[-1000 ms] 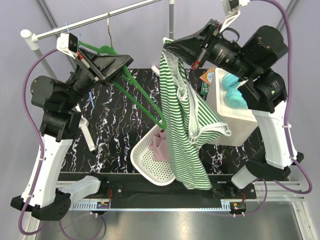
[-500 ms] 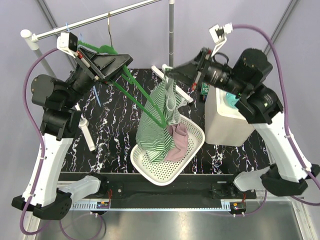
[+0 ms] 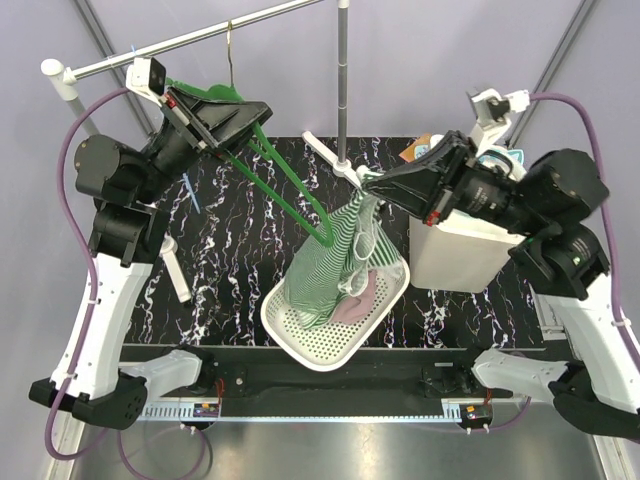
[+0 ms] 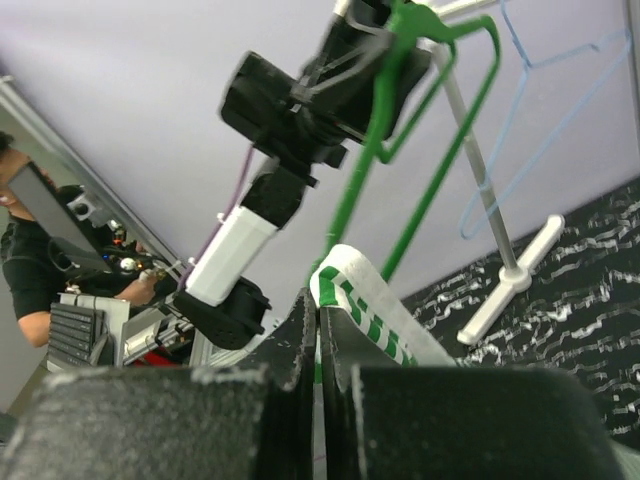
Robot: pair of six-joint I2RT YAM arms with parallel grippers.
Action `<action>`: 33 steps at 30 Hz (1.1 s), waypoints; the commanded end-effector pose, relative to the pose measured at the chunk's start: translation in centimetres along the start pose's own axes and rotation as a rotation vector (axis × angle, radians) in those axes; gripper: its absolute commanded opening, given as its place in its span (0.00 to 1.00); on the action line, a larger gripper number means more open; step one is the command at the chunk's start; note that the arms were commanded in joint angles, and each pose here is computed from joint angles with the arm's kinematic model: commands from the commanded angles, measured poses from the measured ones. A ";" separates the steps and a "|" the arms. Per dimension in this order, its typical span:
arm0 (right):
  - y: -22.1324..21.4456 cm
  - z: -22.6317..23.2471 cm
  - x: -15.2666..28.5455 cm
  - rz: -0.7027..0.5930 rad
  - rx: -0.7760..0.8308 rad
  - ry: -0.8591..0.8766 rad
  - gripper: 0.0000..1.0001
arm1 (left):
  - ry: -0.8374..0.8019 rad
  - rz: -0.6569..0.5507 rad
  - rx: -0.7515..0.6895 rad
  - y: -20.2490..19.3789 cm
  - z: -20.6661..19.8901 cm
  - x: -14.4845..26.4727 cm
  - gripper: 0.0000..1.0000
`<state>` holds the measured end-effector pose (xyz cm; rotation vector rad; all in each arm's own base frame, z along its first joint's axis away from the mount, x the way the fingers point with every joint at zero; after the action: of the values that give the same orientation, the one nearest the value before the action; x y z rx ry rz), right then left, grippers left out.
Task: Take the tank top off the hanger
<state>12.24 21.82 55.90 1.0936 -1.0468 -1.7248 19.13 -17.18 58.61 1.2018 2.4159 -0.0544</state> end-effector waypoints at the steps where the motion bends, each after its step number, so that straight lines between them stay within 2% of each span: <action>1: 1.9 2.1 0.8 -0.099 0.063 0.085 0.00 | -0.078 0.042 -0.061 -0.8 -2.7 0.4 0.00; 5: 0.3 0.9 0.3 -0.066 0.012 0.060 0.00 | -0.074 0.043 -0.060 -0.9 -2.7 0.5 0.00; 10: -4.4 -2.4 -1.5 0.030 -0.125 0.000 0.00 | -0.069 0.041 -0.057 -0.9 -2.8 0.6 0.00; 17: -7.7 -4.5 -3.1 0.096 -0.193 -0.007 0.00 | -0.060 0.038 -0.056 -1.0 -2.8 0.8 0.00; 23: -11.7 -6.6 -2.7 0.150 -0.288 -0.093 0.00 | -0.052 0.039 -0.052 -0.9 -2.5 0.6 0.00; 27: -18.8 -9.5 -1.3 0.270 -0.413 -0.220 0.00 | -0.045 0.034 -0.045 -0.6 -1.9 0.5 0.00; 29: -22.9 -10.8 -0.7 0.374 -0.489 -0.262 0.00 | -0.042 0.035 -0.038 -0.5 -1.6 0.4 0.00; 33: -27.6 -11.5 -0.3 0.524 -0.575 -0.240 0.00 | -0.036 0.036 -0.032 -0.4 -1.2 0.2 0.00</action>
<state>18.11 27.60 30.00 0.2970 -0.8502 -1.6746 19.40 -17.25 58.46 1.2164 2.4367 -0.0559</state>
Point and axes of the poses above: each gripper's point midway between its finger pads, its own x axis back along the fingers, its own z axis along the line the jaws close on, y = z × x, the point moved 5 cm from there along x, back along the fingers, and after that the axes turned 13 degrees about x, right-handed, at the moved point
